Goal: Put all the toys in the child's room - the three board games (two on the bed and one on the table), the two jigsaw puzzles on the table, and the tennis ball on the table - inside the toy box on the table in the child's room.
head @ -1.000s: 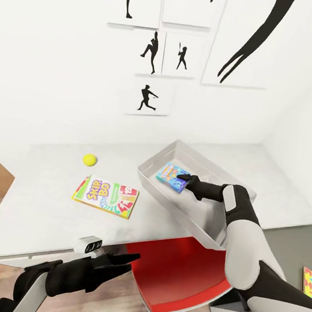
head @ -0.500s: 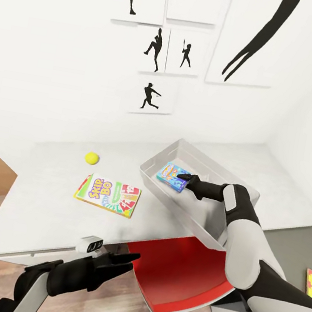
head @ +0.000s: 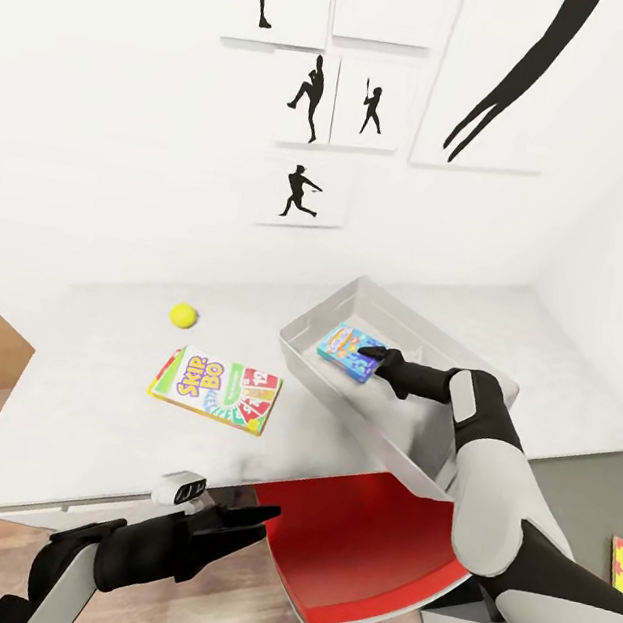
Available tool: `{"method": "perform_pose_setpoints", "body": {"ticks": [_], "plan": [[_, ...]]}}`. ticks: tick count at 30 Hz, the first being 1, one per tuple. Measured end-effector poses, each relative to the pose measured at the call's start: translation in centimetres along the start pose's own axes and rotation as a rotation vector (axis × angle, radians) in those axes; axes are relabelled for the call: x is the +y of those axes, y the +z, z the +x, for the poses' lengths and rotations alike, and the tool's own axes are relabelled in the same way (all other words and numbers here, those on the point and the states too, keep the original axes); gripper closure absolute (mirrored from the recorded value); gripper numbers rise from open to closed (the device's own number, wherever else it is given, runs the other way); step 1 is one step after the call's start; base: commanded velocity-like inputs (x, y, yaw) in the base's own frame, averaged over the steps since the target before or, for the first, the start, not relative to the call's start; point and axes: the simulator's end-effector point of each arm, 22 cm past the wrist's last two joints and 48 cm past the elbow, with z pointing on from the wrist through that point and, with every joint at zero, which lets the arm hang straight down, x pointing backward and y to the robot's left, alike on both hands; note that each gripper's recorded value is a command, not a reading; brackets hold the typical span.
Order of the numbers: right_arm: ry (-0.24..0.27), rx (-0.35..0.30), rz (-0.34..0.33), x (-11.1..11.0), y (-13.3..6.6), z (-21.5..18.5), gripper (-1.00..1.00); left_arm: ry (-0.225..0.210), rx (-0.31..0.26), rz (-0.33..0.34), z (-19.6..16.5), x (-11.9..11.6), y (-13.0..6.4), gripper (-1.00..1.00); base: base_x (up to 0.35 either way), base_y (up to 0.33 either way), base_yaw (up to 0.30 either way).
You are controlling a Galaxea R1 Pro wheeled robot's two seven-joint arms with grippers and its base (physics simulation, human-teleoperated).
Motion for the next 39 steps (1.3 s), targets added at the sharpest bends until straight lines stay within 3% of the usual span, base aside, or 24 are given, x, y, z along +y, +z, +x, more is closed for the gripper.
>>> {"method": "perform_pose_setpoints", "body": {"ticks": [13,39], "plan": [[0.033,-0.018,0.019,-1.6,-0.1,-0.6,1.00,-0.012,-0.001,-0.005,0.1,0.5,-0.1,-1.00,0.000,0.000,0.000],[0.033,-0.043,0.065,-3.5,0.8,-2.0,1.00,-0.048,-0.005,-0.019,0.5,1.9,-0.4,-1.00,0.000,0.000,0.000]]}}
